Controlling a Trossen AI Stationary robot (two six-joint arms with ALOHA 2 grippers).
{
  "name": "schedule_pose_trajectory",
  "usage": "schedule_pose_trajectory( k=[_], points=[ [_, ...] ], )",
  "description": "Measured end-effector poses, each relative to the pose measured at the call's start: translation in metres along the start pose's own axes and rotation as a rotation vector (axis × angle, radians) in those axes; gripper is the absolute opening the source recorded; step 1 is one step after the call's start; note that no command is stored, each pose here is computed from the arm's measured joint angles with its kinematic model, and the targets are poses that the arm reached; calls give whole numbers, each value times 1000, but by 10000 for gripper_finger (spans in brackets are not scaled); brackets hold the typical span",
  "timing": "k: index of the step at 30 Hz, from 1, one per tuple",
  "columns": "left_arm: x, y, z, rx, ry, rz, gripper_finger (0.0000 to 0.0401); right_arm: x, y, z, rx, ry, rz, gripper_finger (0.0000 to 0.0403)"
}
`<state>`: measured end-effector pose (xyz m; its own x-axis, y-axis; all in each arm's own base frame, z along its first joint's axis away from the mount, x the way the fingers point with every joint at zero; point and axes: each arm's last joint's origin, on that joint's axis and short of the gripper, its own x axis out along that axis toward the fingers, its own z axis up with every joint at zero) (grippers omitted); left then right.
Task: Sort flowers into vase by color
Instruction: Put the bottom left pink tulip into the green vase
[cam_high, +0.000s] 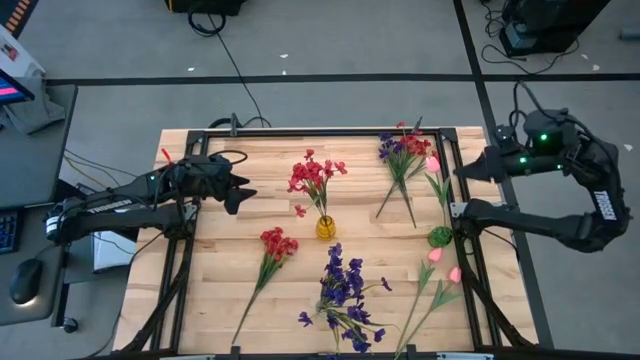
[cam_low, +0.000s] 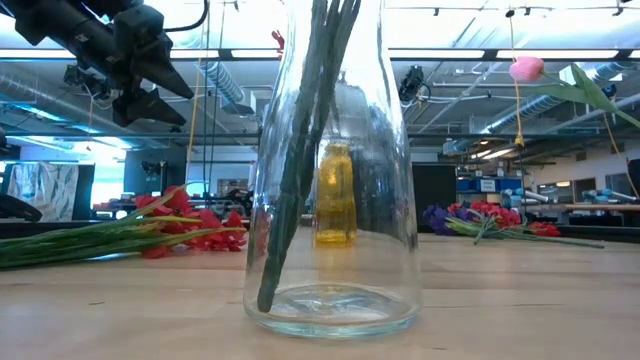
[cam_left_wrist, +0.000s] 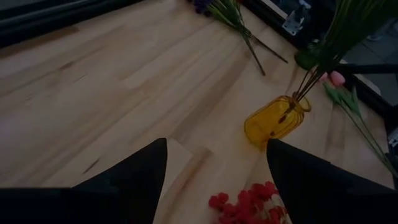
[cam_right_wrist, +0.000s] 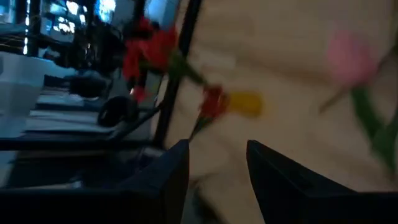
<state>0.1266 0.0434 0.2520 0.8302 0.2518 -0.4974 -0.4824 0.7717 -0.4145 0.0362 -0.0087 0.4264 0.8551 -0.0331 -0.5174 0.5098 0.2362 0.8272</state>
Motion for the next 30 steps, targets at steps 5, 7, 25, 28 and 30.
schedule_pose_trajectory(
  k=[5, 7, 25, 28, 30],
  points=[
    [0, 1, -1, 0, 7, 9, 279, 0, -1, -5, 172, 120, 17, 171],
    [0, 1, -2, -1, 23, 20, 279, 0, 1, -6, 225, 167, 37, 170],
    [0, 4, -8, 31, 82, 50, 279, 57, 27, -7, 231, 558, -136, 170],
    [-1, 5, -9, 52, 94, 54, 279, 60, 30, -18, 264, 604, -194, 170],
    [-1, 5, -10, 60, 101, 57, 279, 60, 33, -26, 295, 605, -224, 170]
  ],
)
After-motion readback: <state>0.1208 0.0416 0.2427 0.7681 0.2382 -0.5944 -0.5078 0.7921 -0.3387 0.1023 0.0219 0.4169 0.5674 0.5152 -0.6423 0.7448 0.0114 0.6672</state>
